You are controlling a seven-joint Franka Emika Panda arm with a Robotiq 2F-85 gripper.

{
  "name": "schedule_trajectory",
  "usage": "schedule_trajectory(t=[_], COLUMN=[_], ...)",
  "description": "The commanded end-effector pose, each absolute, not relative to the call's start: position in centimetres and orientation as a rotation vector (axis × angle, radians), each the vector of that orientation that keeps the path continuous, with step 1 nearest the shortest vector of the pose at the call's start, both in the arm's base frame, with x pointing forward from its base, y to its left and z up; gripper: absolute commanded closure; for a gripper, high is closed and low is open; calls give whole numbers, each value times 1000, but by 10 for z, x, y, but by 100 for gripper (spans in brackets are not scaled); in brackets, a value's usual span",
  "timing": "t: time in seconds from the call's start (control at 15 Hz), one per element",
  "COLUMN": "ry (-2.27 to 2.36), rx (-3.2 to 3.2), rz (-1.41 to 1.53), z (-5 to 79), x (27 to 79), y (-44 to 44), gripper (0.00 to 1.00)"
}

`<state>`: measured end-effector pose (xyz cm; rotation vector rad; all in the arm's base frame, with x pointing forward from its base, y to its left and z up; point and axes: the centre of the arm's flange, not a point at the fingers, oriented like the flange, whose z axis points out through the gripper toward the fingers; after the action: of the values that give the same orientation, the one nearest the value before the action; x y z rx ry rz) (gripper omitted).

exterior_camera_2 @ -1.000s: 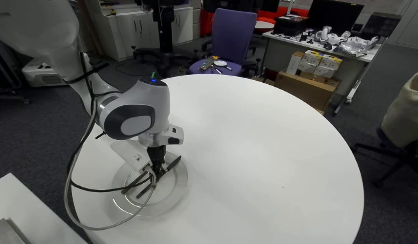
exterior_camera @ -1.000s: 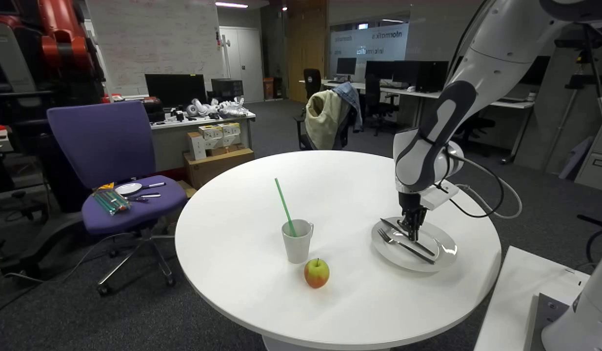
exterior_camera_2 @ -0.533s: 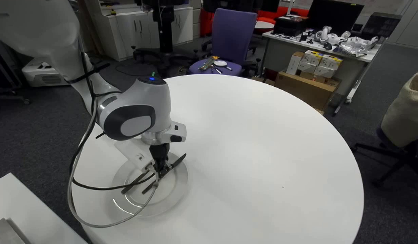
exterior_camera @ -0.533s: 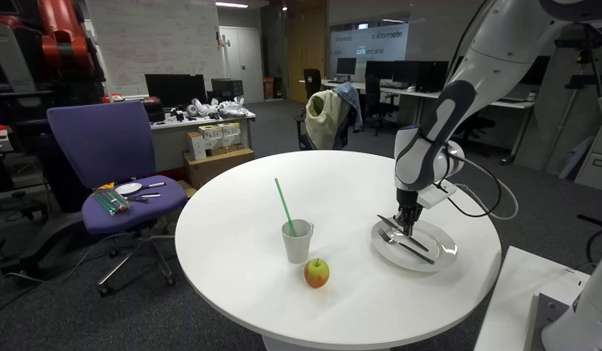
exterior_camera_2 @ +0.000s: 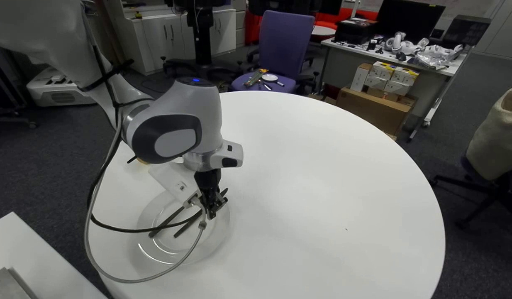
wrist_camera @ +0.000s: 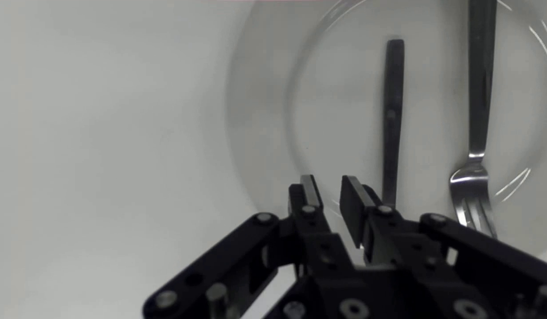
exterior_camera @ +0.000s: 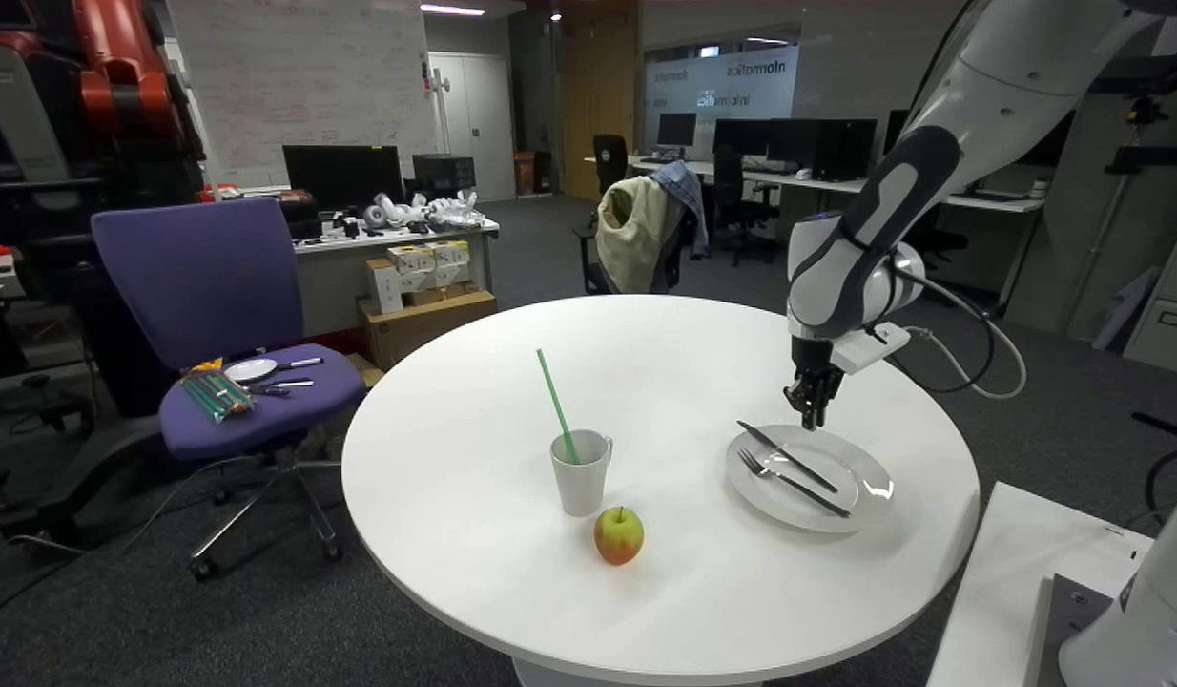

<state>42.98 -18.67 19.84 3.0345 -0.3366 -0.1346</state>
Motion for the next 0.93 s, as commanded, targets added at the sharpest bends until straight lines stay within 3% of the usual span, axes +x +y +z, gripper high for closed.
schedule_trajectory(t=[0.0, 0.4, 0.87], ry=[-339, -290, -263], rx=[3024, 3065, 3094], rz=[-124, -184, -268], z=[235, 231, 202], x=[423, 417, 424], y=[-196, -188, -168], gripper=[45, 1, 0])
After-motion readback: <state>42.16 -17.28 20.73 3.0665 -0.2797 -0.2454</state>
